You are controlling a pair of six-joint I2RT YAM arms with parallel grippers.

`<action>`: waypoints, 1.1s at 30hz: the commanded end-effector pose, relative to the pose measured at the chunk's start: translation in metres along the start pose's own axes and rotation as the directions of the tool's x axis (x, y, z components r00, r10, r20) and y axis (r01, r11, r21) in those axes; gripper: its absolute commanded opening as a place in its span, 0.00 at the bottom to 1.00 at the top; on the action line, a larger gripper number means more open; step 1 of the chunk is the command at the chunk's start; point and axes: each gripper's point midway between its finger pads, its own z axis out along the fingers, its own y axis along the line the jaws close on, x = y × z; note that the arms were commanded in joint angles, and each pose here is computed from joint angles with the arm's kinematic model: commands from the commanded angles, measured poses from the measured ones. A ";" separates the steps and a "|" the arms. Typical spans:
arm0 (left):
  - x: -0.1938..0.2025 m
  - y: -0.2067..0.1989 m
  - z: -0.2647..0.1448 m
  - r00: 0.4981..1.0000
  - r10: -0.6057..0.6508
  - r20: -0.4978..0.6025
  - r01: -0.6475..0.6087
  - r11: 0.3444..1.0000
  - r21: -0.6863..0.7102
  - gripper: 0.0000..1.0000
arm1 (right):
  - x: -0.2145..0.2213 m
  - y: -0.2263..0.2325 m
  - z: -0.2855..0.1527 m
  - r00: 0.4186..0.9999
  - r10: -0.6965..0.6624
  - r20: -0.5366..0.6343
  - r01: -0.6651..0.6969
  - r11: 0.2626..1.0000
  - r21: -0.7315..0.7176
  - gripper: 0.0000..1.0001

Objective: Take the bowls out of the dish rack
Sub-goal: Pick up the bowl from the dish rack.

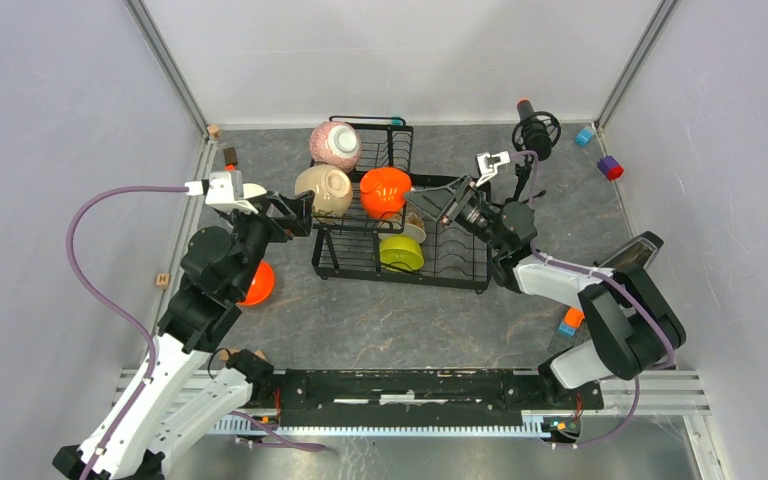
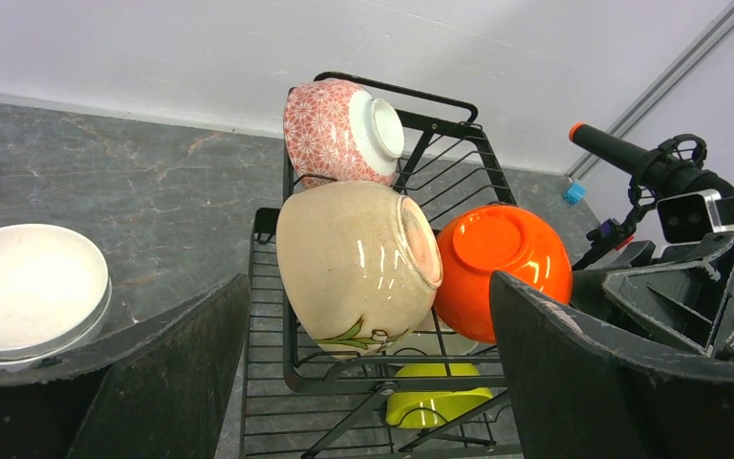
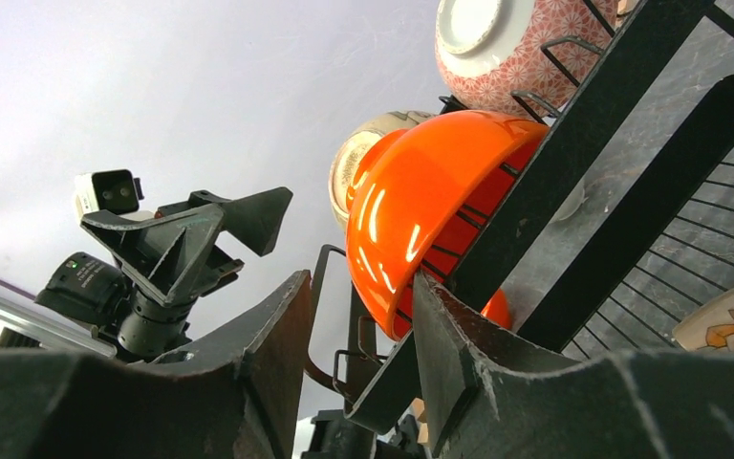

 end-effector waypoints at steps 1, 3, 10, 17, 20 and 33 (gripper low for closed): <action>-0.012 -0.006 -0.001 0.999 0.037 0.037 -0.038 0.999 0.028 1.00 | -0.008 0.026 0.010 1.000 0.008 0.003 -0.008 0.995 -0.103 0.48; -0.012 -0.005 -0.001 0.999 0.039 0.036 -0.040 0.999 0.027 1.00 | -0.007 0.025 0.011 1.000 0.028 -0.001 -0.028 0.994 -0.106 0.48; -0.012 -0.005 -0.001 0.999 0.039 0.037 -0.040 0.999 0.023 1.00 | -0.007 0.021 0.017 0.999 0.050 -0.010 -0.051 0.994 -0.100 0.49; -0.013 -0.004 -0.001 0.998 0.042 0.037 -0.043 0.999 0.019 1.00 | -0.003 0.009 0.022 0.997 0.071 -0.036 -0.073 0.995 -0.068 0.45; -0.012 -0.003 -0.001 0.998 0.043 0.037 -0.043 0.999 0.016 1.00 | 0.000 0.006 0.024 0.996 0.080 -0.048 -0.083 0.994 -0.065 0.41; -0.011 -0.003 0.000 0.998 0.045 0.034 -0.046 0.999 0.013 1.00 | 0.002 0.021 0.033 0.994 0.085 -0.074 -0.096 0.983 -0.157 0.17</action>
